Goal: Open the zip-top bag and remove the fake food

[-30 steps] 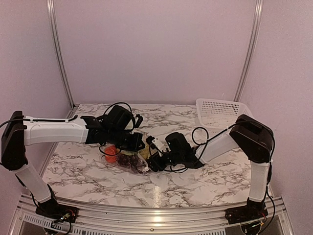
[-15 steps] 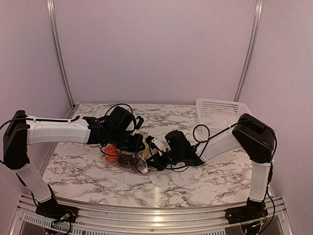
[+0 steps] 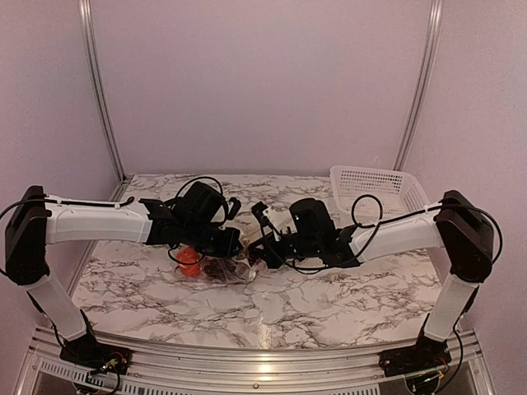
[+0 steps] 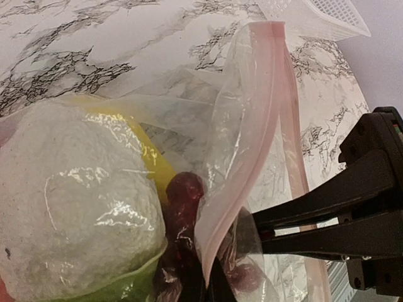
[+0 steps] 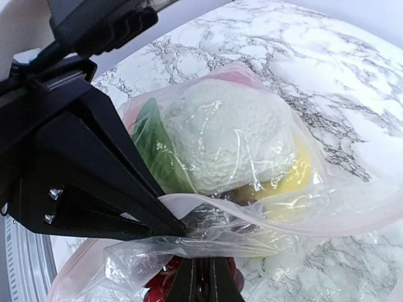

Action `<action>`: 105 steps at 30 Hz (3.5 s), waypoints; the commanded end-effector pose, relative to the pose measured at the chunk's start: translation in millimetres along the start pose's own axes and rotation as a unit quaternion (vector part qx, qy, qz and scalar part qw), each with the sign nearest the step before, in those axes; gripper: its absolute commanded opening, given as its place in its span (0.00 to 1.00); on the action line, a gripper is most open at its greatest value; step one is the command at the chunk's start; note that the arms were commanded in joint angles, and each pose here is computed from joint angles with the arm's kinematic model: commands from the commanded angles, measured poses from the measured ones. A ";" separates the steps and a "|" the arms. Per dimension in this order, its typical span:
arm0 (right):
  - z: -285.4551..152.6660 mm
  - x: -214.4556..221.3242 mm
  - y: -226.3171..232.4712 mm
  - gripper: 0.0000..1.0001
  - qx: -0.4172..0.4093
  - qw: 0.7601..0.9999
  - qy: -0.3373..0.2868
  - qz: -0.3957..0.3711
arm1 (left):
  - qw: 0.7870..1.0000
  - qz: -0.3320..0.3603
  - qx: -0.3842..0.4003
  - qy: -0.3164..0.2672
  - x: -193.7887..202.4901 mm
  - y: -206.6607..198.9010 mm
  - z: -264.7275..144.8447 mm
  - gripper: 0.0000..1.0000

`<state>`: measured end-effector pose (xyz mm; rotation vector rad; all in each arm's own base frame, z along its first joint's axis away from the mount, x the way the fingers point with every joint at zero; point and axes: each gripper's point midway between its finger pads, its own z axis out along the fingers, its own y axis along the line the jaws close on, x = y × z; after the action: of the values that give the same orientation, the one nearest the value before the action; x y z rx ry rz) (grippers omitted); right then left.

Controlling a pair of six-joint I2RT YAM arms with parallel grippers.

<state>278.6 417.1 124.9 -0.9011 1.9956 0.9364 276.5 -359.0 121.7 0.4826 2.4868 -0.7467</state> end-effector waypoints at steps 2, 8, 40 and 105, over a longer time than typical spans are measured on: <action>-33.2 -57.4 6.0 0.00 0.031 0.995 -0.091 -0.024 | 0.999 -0.014 0.011 -0.041 -22.3 -1.8 -29.0 0.00; -65.0 -107.4 17.5 0.00 0.041 0.985 -0.161 -0.046 | 0.995 -0.023 0.037 -0.085 -47.3 -13.8 -58.8 0.00; -72.5 -213.7 54.4 0.00 0.025 0.981 -0.170 -0.088 | 0.985 0.037 0.076 -0.149 -83.0 -45.8 -114.0 0.00; -290.8 -169.4 -223.6 0.00 0.340 0.906 -0.253 0.012 | 0.977 -0.005 -0.072 -0.201 -127.5 34.2 -156.2 0.00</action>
<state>440.6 115.2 327.7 -0.1755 1.7239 0.3903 343.8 -268.8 287.6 0.2342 2.1580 -0.5876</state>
